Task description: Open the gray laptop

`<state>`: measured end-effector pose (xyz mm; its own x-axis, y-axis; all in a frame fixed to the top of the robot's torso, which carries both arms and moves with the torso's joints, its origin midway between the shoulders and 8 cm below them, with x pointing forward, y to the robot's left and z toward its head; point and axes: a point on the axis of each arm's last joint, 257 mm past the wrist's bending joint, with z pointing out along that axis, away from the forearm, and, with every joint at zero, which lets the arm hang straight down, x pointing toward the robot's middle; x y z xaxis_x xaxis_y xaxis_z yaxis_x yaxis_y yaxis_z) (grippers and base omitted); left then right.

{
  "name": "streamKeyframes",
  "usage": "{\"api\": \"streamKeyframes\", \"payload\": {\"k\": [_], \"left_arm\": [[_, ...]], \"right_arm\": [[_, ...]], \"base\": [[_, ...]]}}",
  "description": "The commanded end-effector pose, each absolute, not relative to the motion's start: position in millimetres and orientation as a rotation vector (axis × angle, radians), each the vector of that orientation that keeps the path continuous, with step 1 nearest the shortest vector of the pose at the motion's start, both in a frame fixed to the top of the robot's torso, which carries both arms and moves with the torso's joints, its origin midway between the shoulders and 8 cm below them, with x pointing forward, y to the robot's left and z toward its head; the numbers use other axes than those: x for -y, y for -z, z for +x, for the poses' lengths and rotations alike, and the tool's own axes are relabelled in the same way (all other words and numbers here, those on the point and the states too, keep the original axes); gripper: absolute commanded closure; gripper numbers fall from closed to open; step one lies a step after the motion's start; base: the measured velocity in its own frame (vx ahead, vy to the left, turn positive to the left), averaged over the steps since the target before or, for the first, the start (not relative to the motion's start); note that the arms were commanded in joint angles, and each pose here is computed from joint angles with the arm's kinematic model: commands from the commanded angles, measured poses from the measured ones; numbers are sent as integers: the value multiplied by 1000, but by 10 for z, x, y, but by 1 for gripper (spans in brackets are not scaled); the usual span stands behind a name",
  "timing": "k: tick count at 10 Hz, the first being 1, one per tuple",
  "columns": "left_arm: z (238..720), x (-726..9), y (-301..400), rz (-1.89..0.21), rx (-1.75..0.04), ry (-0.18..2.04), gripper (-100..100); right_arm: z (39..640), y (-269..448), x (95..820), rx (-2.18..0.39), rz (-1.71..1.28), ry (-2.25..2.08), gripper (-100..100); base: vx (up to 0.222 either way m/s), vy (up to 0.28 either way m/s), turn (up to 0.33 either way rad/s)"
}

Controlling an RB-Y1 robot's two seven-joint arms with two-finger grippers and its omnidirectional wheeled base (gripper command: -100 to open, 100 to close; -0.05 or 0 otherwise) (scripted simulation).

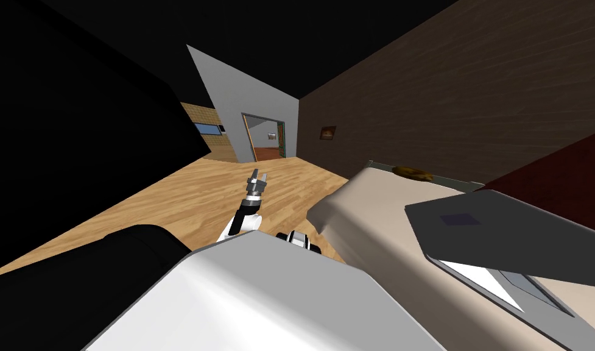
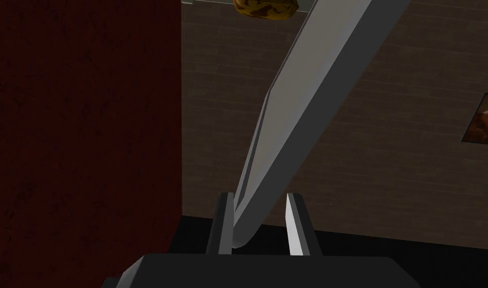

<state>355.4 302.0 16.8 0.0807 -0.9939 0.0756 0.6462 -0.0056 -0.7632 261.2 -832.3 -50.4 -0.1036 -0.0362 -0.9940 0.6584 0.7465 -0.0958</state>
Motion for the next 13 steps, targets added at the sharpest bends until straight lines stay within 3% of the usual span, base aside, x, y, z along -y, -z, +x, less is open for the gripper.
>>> {"api": "streamKeyframes", "payload": {"k": [1,4,13], "left_arm": [[3554,-3020,-168,-756,-591,1419,0],[3554,-3020,-168,-756,-591,1419,0],[3554,-3020,-167,-756,-591,1419,0]], "right_arm": [[2553,793,8319,-1562,607,549,100],[2590,805,8339,-1525,643,509,100],[2668,1746,8051,-1414,873,239,100]], "base": [[-80,-98,21],[-71,-77,9],[-50,-76,1]]}}
